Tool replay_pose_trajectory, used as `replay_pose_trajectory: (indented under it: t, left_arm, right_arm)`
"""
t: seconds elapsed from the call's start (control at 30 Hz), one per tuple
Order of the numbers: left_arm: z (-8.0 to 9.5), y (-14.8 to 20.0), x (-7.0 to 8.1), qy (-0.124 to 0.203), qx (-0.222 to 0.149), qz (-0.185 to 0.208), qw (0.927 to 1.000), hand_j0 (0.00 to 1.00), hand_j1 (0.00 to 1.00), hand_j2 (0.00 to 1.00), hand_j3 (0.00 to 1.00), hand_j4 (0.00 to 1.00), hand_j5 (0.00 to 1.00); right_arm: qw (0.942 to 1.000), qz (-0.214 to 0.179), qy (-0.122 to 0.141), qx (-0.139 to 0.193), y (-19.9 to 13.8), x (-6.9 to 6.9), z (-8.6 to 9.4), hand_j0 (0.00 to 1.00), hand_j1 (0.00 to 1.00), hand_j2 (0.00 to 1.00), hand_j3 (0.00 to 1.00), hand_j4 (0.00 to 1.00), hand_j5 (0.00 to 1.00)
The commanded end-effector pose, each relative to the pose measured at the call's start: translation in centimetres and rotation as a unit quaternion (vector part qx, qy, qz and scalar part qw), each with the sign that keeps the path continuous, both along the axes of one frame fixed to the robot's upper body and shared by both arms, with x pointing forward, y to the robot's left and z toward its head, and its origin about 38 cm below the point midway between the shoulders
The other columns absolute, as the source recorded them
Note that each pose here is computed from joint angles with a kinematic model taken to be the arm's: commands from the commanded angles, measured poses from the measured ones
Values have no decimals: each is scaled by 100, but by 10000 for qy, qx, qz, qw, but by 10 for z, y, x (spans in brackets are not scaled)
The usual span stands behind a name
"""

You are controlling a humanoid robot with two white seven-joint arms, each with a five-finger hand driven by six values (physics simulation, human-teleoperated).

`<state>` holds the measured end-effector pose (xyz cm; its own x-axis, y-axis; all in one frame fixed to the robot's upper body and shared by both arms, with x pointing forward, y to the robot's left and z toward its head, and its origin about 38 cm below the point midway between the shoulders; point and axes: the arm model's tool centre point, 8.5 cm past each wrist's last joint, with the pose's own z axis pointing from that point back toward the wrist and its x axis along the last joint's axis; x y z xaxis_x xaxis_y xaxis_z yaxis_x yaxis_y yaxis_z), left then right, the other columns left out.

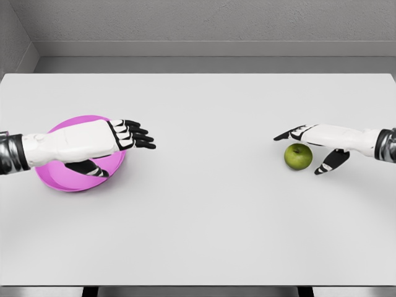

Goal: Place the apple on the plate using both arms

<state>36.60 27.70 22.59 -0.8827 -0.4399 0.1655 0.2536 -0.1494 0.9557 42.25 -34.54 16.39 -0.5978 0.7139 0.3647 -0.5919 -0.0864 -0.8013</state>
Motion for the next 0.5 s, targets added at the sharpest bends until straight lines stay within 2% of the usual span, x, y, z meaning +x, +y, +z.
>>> replay_pose_trajectory:
  t: [0.0, 0.33, 0.47]
  left_arm:
    - [1, 0, 0, 8, -30, 15, 10000, 100, 100, 100, 100, 100, 100]
    - [2, 0, 1, 0, -30, 14, 10000, 100, 100, 100, 100, 100, 100]
    - [2, 0, 1, 0, -30, 14, 10000, 100, 100, 100, 100, 100, 100]
  right_arm:
    - [10000, -20, 30, 56, 0, 1, -3, 100, 100, 100, 100, 100, 100]
    - [9999, -97, 26, 39, -5, 4, -2, 100, 100, 100, 100, 100, 100]
    - [10000, -2, 5, 70, -2, 3, -2, 100, 100, 100, 100, 100, 100]
